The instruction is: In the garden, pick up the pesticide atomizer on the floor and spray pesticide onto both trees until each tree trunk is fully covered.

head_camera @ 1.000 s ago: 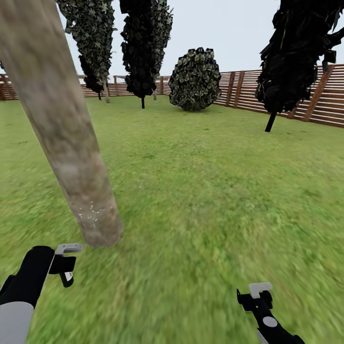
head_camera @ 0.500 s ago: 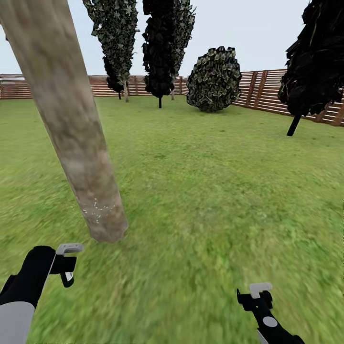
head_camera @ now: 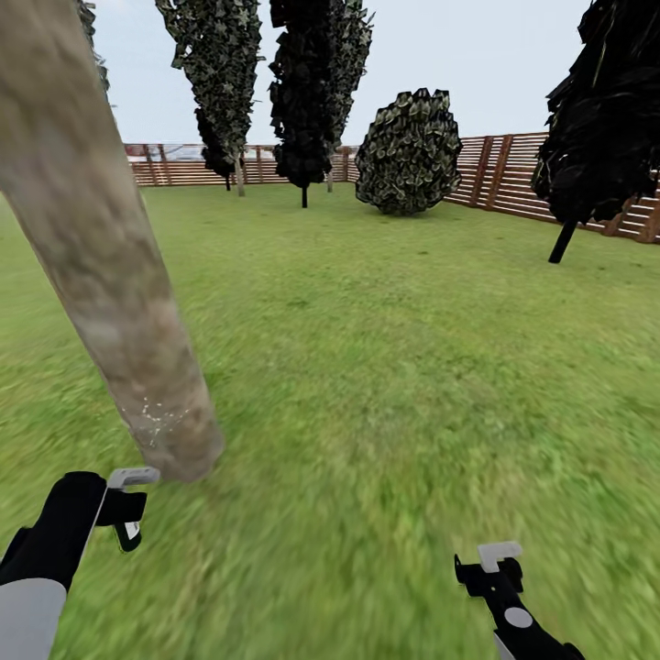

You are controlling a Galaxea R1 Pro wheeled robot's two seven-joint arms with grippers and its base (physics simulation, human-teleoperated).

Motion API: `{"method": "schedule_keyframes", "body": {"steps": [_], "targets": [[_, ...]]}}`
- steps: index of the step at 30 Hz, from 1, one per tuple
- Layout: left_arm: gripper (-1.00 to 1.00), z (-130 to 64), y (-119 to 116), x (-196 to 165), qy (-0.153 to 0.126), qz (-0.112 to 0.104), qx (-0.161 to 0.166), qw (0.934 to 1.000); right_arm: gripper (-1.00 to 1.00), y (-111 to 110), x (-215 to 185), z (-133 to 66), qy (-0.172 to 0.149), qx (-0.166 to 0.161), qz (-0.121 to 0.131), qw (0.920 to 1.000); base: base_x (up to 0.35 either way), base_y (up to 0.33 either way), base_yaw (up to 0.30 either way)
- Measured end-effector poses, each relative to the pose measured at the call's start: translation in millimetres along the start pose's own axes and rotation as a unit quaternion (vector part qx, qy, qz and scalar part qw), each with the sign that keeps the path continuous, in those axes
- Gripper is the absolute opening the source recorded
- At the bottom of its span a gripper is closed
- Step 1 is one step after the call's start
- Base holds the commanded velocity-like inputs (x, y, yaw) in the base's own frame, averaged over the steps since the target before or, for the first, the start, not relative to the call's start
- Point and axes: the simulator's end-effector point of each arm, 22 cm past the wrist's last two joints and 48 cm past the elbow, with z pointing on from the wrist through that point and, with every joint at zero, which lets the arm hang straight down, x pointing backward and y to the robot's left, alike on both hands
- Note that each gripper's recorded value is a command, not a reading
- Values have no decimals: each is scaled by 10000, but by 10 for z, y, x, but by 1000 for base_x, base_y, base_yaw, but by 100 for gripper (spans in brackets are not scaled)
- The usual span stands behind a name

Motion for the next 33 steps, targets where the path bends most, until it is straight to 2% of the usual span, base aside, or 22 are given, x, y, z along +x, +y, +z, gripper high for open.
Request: {"method": "schedule_keyframes", "body": {"steps": [5,7,13,24,33], "targets": [[-100,2,165,11,10,-27,-358,9994,100,2,-1,2,-4,-1,0,10000,84,-64,146],[-100,52,151,93,119,-35,-357,9993,100,3,-2,2,-5,-2,-1,10000,3,-90,273],[-100,70,119,117,147,-43,-324,9994,100,2,-2,2,-5,-2,-1,10000,0,-254,226],[-100,79,63,121,153,-29,-292,9995,100,-5,-4,3,-6,10,5,10000,8,-269,8],[-100,76,79,121,153,-34,-306,9994,100,-3,-5,2,-7,5,2,10000,156,-250,0]]}}
